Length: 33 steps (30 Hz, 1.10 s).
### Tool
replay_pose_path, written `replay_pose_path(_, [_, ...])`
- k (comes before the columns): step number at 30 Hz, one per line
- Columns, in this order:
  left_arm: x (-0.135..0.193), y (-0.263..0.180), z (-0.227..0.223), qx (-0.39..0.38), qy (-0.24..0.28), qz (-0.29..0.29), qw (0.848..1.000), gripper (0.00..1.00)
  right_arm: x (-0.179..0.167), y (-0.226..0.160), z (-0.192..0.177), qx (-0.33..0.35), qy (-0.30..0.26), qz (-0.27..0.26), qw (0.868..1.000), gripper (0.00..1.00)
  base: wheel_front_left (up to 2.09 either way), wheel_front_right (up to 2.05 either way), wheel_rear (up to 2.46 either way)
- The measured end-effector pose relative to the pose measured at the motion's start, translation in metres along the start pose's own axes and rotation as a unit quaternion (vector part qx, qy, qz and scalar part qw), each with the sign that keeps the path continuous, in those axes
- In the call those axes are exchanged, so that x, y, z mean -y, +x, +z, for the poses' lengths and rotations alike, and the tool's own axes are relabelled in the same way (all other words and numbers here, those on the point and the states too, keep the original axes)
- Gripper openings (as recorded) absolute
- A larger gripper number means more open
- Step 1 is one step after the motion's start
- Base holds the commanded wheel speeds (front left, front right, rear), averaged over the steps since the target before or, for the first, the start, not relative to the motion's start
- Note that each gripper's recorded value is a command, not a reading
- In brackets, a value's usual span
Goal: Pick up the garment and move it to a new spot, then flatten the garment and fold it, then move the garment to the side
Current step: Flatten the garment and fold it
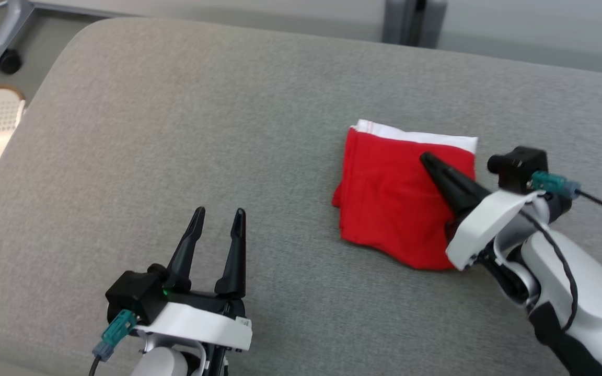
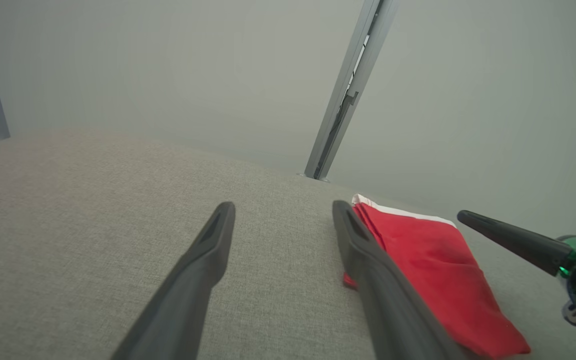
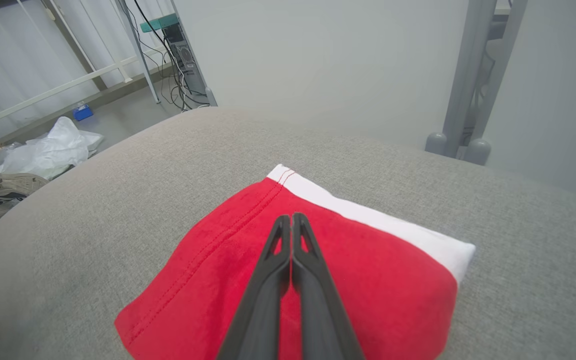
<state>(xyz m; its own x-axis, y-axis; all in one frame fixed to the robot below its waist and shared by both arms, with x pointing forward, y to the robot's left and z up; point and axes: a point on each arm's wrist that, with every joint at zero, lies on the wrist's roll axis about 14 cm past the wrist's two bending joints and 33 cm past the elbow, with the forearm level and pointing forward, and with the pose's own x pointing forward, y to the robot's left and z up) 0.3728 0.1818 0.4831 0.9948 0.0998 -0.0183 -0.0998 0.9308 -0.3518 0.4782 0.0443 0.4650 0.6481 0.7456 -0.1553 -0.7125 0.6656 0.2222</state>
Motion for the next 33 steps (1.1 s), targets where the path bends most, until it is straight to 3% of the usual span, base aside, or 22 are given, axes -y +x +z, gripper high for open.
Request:
replay_pose_path(10, [-0.019, -0.003, 0.000, -0.003, 0.013, 0.034, 0.999, 1.00, 0.027, 0.039, -0.032, -0.035, -0.018, -0.017, 0.999, 0.00, 0.00, 0.00, 0.00])
replay_pose_path(20, [-0.025, -0.006, 0.000, -0.006, 0.016, 0.050, 0.999, 1.00, 0.032, 0.046, -0.058, -0.064, -0.003, -0.021, 0.998, 0.00, 0.00, 0.00, 0.00])
replay_pose_path(26, [-0.019, -0.002, 0.002, -0.001, 0.012, 0.039, 0.999, 1.00, 0.030, 0.041, -0.040, -0.035, -0.004, -0.023, 0.999, 0.00, 0.00, 0.00, 0.00])
replay_pose_path(33, [-0.004, 0.003, 0.013, 0.019, 0.009, 0.010, 1.000, 1.00, 0.032, 0.022, 0.010, 0.032, -0.015, -0.036, 0.999, 0.00, 0.00, 0.00, 0.00])
